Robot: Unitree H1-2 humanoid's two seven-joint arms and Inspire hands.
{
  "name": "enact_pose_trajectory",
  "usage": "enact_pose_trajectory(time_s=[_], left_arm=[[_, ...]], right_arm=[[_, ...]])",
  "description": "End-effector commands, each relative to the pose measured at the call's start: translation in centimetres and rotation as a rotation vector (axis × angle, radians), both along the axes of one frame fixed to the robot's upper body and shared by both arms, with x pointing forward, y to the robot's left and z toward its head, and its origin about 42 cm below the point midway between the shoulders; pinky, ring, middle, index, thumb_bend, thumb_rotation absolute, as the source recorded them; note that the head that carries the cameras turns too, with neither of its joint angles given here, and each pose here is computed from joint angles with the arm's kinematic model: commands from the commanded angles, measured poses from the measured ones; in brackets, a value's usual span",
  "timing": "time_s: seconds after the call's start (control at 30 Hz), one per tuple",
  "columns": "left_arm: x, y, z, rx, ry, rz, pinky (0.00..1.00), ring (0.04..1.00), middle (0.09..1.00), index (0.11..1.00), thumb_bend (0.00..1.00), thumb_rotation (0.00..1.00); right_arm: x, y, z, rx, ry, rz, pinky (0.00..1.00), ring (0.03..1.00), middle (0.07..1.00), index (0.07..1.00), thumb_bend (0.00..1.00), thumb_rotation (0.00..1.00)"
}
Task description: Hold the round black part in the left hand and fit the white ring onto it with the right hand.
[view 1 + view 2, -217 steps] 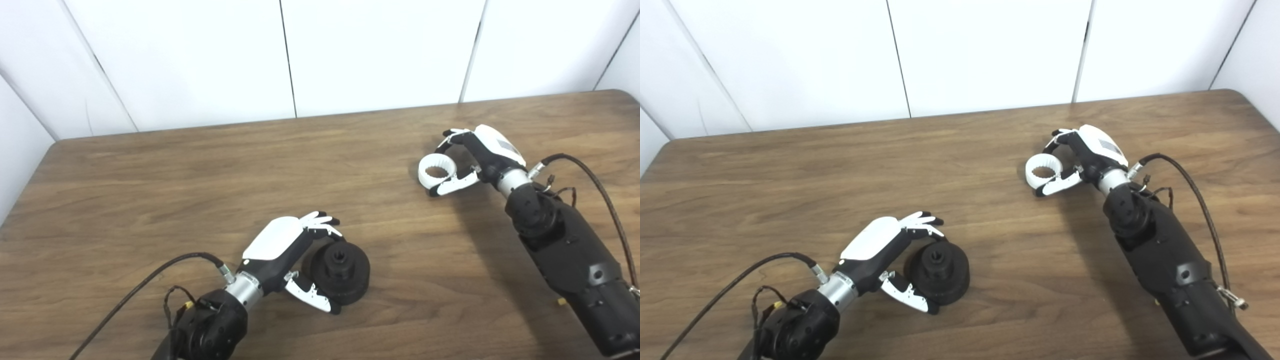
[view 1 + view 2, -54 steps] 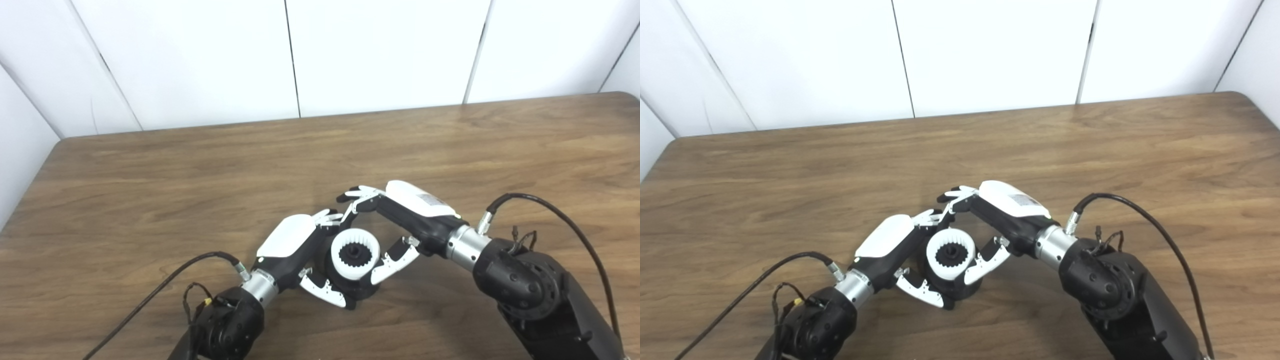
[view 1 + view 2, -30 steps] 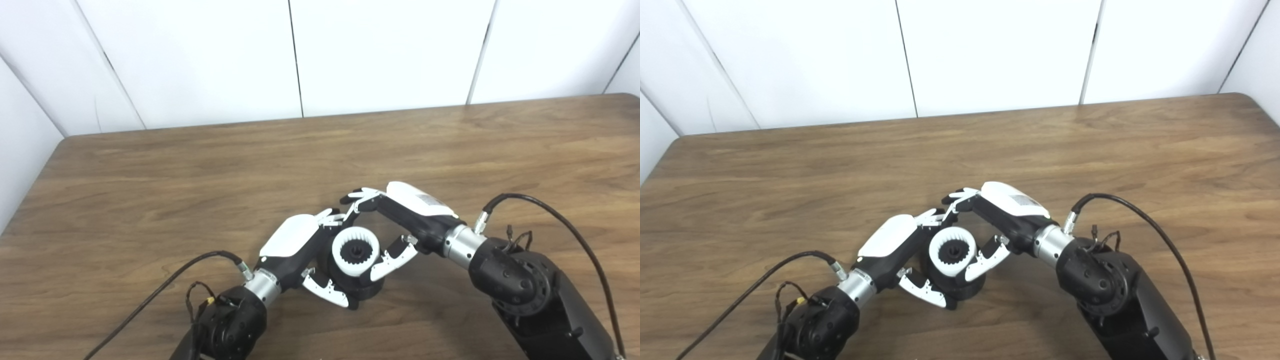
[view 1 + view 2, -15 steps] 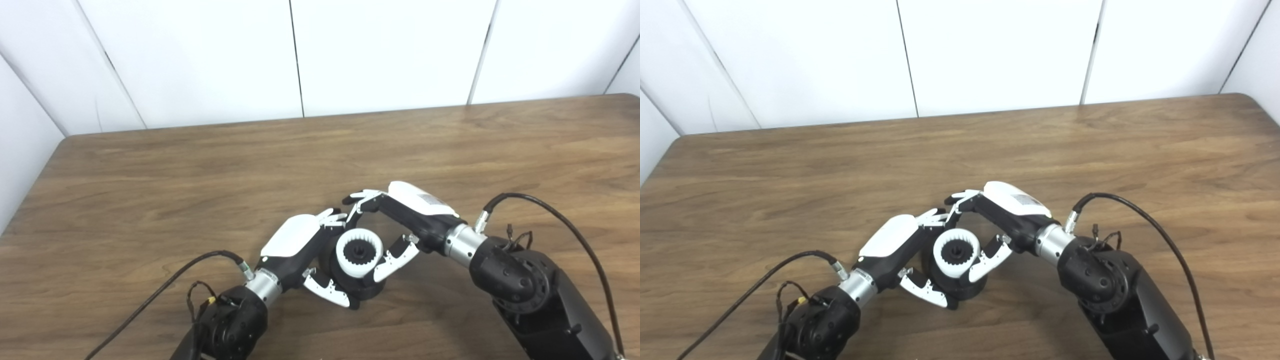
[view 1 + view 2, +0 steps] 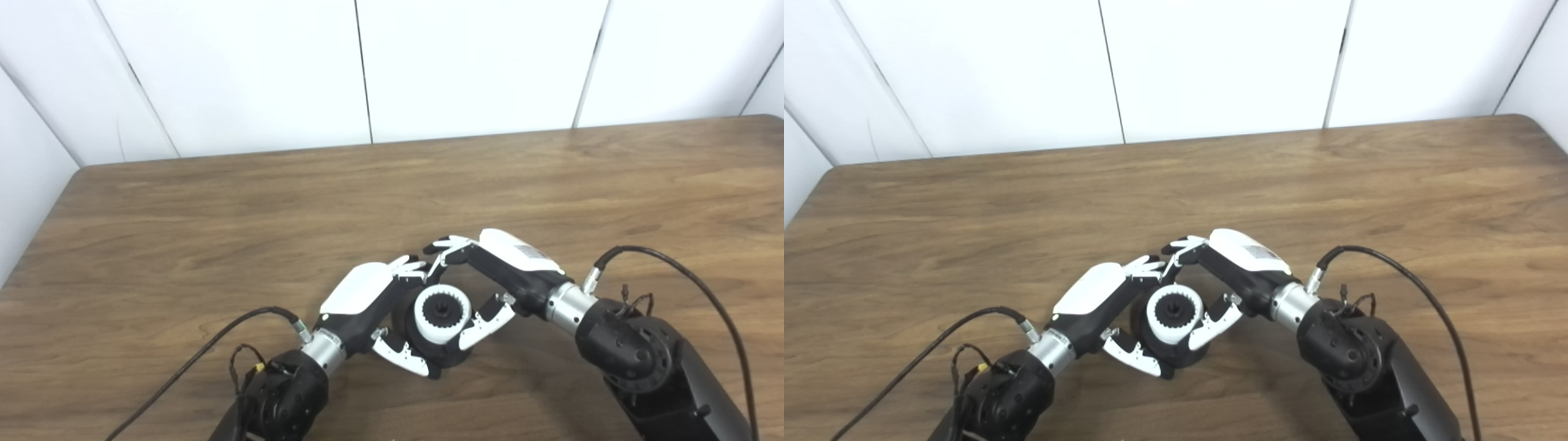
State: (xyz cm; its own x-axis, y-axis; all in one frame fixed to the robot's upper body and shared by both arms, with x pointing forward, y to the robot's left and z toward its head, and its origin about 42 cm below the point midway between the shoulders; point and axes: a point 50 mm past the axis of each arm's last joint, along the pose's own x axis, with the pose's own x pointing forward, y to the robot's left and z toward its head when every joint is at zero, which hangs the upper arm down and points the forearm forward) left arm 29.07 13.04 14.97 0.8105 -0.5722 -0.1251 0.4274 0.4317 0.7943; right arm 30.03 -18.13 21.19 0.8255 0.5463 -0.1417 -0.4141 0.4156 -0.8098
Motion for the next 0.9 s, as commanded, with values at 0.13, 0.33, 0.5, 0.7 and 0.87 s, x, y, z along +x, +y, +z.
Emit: enact_pose_trajectory(time_s=[0.13,0.33,0.5,0.7,0.87], left_arm=[[-0.5,0.6,-1.0,0.080,0.047,-0.008,0.91,0.974,0.909,0.667,0.92,0.17],[-0.5,0.6,-1.0,0.079,0.050,-0.012,0.91,0.975,0.911,0.662,0.92,0.18],[-0.5,0.7,-1.0,0.080,0.047,-0.010,0.91,0.972,0.907,0.660,0.92,0.18],[-0.5,0.7,-1.1,0.077,0.046,-0.010,0.92,0.975,0.909,0.658,0.92,0.18],[-0.5,0.7,-1.1,0.077,0.043,-0.009,0.91,0.971,0.906,0.654,0.92,0.19]], right_arm=[[0.4,-0.4,-1.7,-0.022,0.006,-0.041,0.83,0.939,0.889,0.495,0.52,0.17],[0.3,-0.3,-2.5,-0.016,0.027,-0.056,0.84,0.943,0.896,0.497,0.52,0.17],[0.3,-0.3,-2.5,-0.013,0.028,-0.060,0.84,0.947,0.900,0.695,0.84,0.41],[0.3,-0.6,-2.2,-0.010,0.025,-0.070,0.85,0.935,0.902,0.806,0.92,0.46],[0.3,-1.0,-1.9,-0.007,0.030,-0.075,0.85,0.940,0.916,0.866,0.99,0.49]])
